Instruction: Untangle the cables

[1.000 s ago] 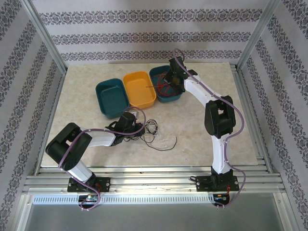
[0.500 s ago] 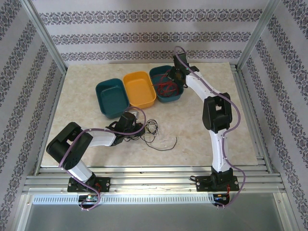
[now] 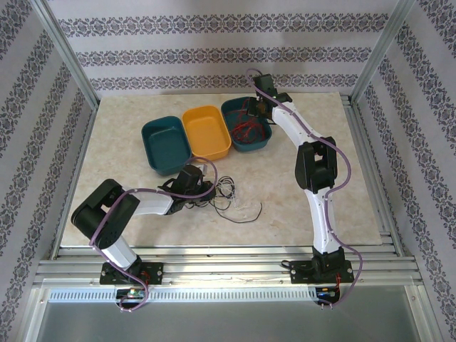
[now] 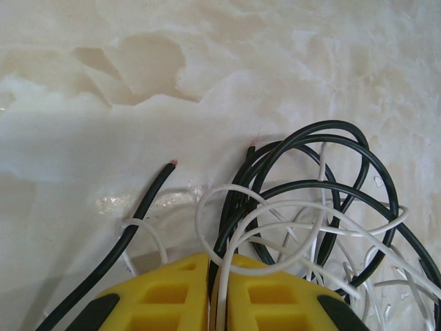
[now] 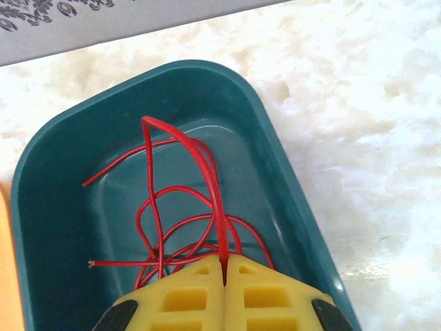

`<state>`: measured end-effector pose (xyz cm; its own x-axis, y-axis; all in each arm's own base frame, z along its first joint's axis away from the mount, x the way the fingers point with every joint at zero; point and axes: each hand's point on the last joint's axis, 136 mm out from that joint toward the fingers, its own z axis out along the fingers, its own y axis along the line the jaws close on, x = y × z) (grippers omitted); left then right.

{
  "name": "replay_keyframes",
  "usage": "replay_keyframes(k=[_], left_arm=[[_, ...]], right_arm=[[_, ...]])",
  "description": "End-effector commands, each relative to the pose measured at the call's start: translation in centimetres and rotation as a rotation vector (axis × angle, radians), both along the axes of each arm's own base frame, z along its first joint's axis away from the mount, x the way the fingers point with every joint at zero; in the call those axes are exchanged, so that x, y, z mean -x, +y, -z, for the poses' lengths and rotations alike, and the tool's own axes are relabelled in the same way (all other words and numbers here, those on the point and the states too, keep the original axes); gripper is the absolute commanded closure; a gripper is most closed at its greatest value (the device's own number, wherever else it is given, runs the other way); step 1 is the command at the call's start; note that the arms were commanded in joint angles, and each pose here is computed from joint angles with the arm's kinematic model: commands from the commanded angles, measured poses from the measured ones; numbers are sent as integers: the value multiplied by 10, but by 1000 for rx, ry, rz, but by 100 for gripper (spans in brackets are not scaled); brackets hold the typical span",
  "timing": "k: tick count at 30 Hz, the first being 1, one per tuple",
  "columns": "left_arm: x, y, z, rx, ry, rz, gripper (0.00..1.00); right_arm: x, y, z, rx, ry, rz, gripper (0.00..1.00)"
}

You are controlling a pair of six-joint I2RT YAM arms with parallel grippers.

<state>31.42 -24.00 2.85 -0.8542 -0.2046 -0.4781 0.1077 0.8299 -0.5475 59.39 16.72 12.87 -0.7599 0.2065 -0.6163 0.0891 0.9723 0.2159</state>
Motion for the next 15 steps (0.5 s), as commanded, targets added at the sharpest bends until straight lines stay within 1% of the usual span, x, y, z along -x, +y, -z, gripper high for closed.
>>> replay_keyframes(k=[1,4,8,12,15], left_arm=[[-8,-2,-2,16,-2,-5,87],[-8,-2,-2,14,-2,-5,88],[-9,-2,-2,10,-4,-9,88],[-10,-2,-5,8,-8,-5,88],[-9,-2,-5,8,-6,-6,88]], right_arm=[[-7,-12,-6,93,-25,-12,100],[-10,-8,-8,97,-32,-40,100],[-12,-3,3,105,-15,-58,100],[-16,-7,10,177,-18,-50,100],[-18,-8,11,190,-25,-53,100]])
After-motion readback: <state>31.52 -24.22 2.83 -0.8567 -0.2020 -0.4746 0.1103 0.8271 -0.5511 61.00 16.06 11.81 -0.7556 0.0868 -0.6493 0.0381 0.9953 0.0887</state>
